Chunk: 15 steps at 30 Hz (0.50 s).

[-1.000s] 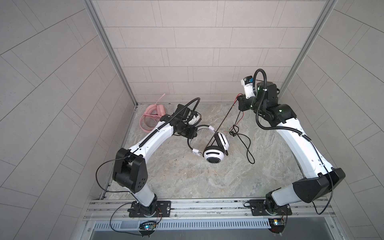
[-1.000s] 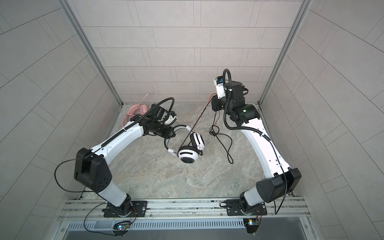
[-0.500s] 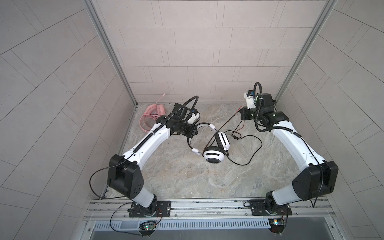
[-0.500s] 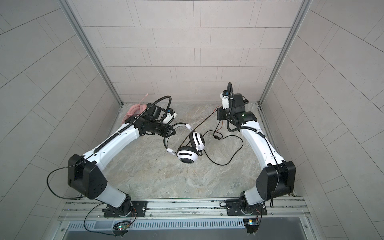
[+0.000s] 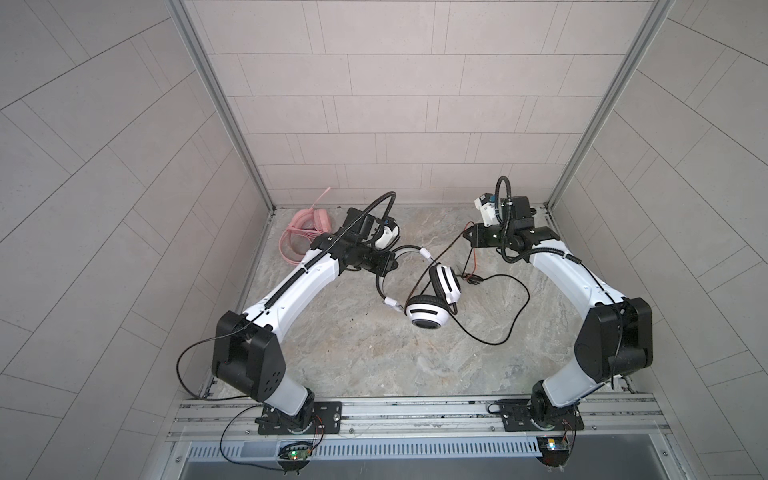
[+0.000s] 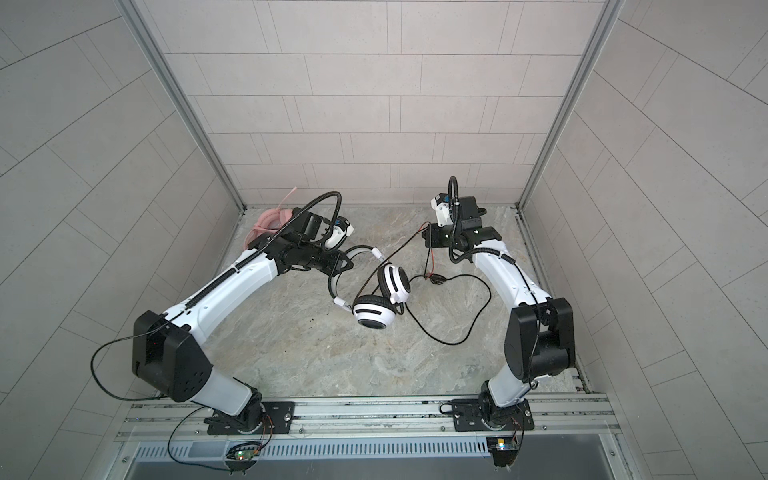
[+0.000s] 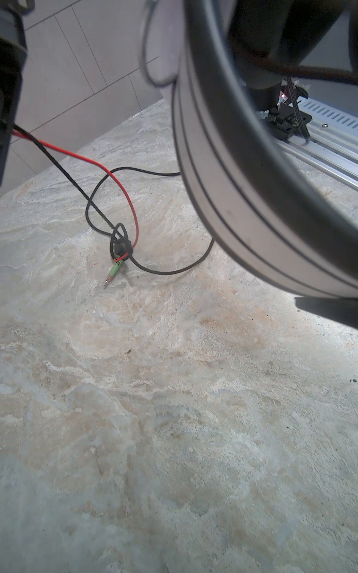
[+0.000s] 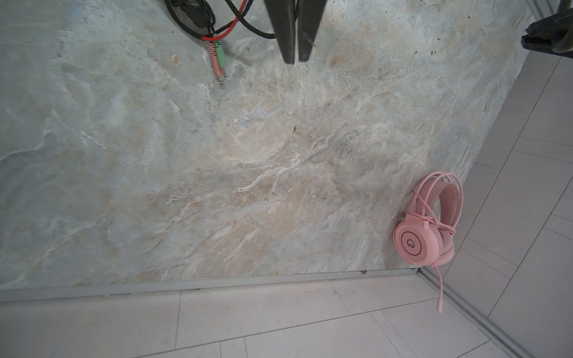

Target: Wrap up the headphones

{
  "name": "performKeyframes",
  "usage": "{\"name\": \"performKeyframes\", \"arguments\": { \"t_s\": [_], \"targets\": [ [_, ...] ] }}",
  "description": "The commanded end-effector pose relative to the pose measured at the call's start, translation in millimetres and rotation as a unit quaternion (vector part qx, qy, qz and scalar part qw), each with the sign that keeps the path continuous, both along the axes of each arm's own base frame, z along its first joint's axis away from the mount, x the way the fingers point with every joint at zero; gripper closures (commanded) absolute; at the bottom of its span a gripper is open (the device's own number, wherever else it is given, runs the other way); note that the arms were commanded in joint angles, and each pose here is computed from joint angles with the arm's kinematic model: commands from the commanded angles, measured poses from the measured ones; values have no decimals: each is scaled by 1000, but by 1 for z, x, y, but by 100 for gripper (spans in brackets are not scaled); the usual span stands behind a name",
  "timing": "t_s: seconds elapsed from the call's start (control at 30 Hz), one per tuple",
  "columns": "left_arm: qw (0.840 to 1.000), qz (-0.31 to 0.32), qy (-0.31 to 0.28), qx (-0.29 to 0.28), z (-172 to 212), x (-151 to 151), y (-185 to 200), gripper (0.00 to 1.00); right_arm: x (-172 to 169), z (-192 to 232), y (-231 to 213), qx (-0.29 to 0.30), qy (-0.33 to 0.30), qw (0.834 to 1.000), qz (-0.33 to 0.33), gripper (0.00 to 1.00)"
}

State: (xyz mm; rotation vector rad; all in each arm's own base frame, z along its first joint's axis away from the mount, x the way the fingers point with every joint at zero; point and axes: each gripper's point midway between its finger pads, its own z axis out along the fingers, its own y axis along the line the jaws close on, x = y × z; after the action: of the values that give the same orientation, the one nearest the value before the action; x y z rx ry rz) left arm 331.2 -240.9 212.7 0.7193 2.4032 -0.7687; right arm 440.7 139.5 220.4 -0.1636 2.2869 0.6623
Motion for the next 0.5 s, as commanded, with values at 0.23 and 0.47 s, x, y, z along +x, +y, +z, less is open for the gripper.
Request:
{"name": "performKeyframes", "arguments": {
  "t_s": [0.23, 0.47],
  "targets": [
    [998, 0, -53, -42, 36, -8, -2, 100, -3, -45, 34, 74, 34, 996, 21, 100],
    [995, 28, -81, -43, 43, -3, 6, 100, -20, -86, 59, 56, 85, 994, 50, 98]
  ]
}}
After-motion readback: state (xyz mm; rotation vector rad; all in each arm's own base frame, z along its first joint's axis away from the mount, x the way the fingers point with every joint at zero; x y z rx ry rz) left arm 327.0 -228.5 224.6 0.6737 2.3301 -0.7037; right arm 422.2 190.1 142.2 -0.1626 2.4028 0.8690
